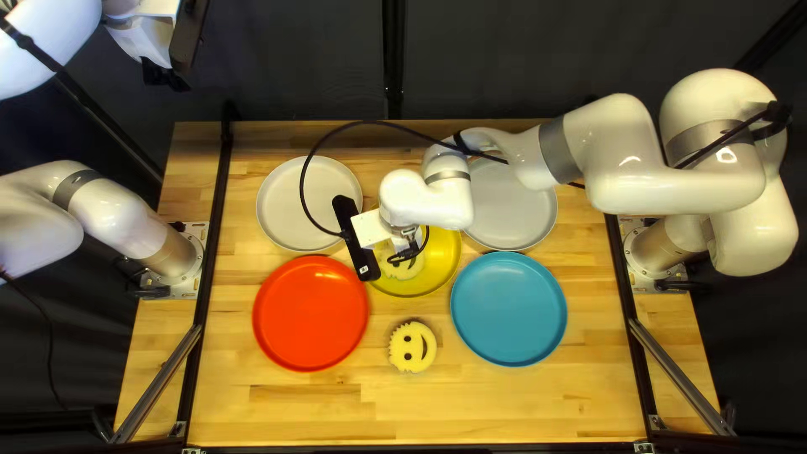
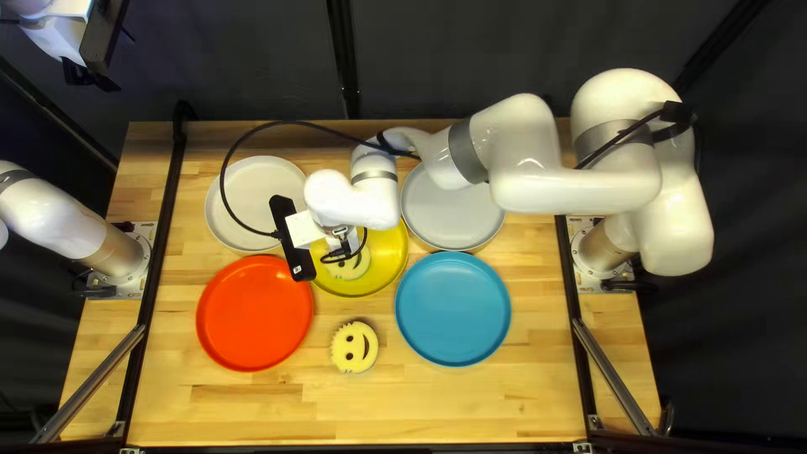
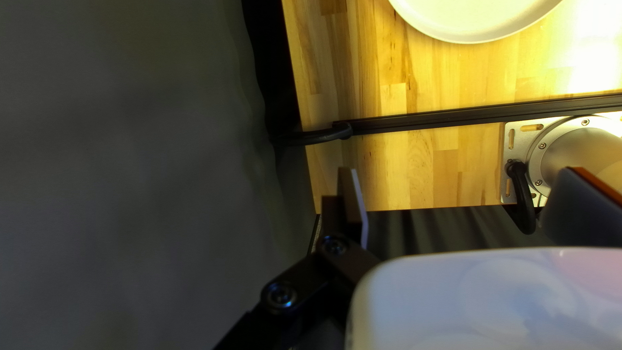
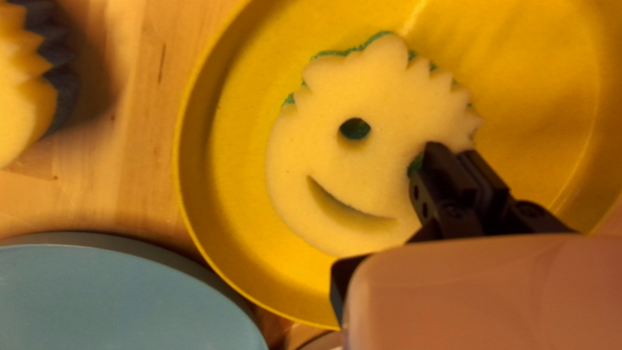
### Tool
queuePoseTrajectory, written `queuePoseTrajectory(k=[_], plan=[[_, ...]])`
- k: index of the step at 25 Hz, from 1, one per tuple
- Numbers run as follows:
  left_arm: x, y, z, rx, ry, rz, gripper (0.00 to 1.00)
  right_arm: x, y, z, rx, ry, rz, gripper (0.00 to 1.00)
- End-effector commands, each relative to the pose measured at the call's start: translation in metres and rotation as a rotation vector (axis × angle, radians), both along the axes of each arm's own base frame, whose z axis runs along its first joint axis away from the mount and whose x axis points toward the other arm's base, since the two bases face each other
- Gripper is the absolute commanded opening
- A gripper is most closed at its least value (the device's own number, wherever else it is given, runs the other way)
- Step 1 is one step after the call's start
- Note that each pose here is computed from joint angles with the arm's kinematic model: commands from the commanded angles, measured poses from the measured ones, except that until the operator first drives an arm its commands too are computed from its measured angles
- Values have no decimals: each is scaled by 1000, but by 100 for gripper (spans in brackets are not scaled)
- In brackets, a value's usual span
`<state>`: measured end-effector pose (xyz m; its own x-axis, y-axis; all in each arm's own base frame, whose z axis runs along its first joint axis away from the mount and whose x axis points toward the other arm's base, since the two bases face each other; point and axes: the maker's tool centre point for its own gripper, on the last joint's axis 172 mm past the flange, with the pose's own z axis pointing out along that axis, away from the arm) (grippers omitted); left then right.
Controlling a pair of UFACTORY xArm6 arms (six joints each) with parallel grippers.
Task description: Pick up sponge and scrub the plate
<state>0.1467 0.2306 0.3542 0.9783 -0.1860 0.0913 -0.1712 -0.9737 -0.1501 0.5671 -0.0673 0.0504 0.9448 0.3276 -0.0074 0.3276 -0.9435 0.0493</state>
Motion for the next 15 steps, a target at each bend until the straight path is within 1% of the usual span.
queuePoseTrajectory(k=[1,3,7,11,15], plan=[[0,0,0,0,0,0,100,-2,-19,-3,12,-2,-12,0],[0,0,0,0,0,0,100,-4,-26,-5,8,-7,-9,0],[0,0,0,0,0,0,100,-7,-28,-4,-3,-18,0,0],[0,0,0,0,0,0,100,-10,-13,0,-13,-29,13,0],[0,0,0,0,0,0,100,-16,14,1,-33,-43,37,0]])
